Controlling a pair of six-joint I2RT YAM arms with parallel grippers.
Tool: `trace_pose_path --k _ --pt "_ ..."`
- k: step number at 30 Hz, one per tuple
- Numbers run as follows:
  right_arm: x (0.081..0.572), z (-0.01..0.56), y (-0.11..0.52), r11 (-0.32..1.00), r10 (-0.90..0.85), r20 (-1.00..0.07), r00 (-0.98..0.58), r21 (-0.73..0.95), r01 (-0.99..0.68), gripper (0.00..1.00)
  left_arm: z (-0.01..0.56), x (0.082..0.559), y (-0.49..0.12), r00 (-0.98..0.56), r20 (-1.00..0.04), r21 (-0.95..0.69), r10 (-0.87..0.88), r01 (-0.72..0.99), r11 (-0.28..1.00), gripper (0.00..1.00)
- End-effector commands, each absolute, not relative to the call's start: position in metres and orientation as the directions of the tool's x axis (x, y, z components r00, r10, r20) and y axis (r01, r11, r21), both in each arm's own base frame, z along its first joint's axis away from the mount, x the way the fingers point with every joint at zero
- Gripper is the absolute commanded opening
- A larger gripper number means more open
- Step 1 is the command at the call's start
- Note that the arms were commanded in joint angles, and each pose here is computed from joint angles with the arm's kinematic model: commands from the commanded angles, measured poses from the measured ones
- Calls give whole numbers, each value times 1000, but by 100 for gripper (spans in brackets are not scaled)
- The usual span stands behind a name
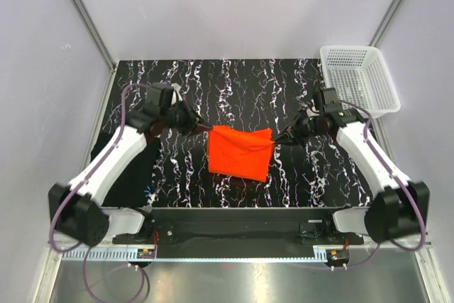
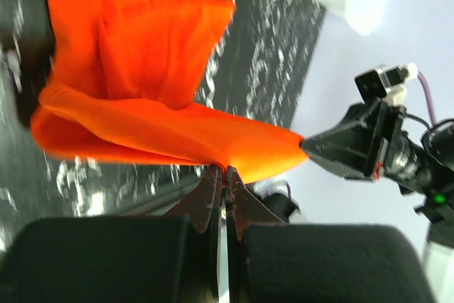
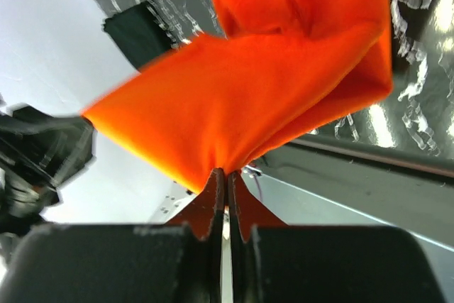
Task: Fold and stack the t-shirts
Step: Fold the tshirt
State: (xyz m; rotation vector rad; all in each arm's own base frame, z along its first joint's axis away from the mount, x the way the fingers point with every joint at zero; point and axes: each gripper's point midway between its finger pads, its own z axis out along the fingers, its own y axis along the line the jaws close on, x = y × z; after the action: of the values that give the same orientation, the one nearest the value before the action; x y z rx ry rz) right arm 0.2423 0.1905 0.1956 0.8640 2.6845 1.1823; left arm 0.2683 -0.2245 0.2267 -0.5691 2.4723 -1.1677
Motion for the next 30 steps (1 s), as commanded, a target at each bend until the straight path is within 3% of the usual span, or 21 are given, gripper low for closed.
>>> trace_pose_path --k 1,14,17,19,21,23,25,29,30 --pt "266 193 194 575 421 120 -899 732 367 0 227 308 -231 -870 -197 -784 -451 -136 605 0" --pt "346 139 168 552 393 208 -896 726 410 3 167 393 -235 -876 -106 -747 -471 -242 619 0" --pt "362 123 165 557 384 213 -898 722 409 6 150 406 -239 -883 -87 -738 -461 -254 626 6" --pt "378 114 165 553 377 219 -900 726 409 14 131 419 -243 -891 -65 -726 -450 -267 633 8" --pt "397 99 160 567 390 199 -899 717 405 28 112 433 -241 -892 -50 -712 -450 -284 642 8" --pt "411 85 157 582 387 184 -904 712 394 30 102 446 -238 -890 -72 -702 -450 -275 657 11" --pt "436 76 150 605 399 143 -906 701 377 30 99 466 -229 -881 -116 -690 -458 -261 675 27" --pt "463 85 134 707 392 20 -920 633 315 42 100 481 -209 -896 -185 -633 -403 -205 747 37" --pt "470 99 128 729 390 -34 -920 622 286 43 118 480 -208 -894 -215 -646 -392 -171 744 48"
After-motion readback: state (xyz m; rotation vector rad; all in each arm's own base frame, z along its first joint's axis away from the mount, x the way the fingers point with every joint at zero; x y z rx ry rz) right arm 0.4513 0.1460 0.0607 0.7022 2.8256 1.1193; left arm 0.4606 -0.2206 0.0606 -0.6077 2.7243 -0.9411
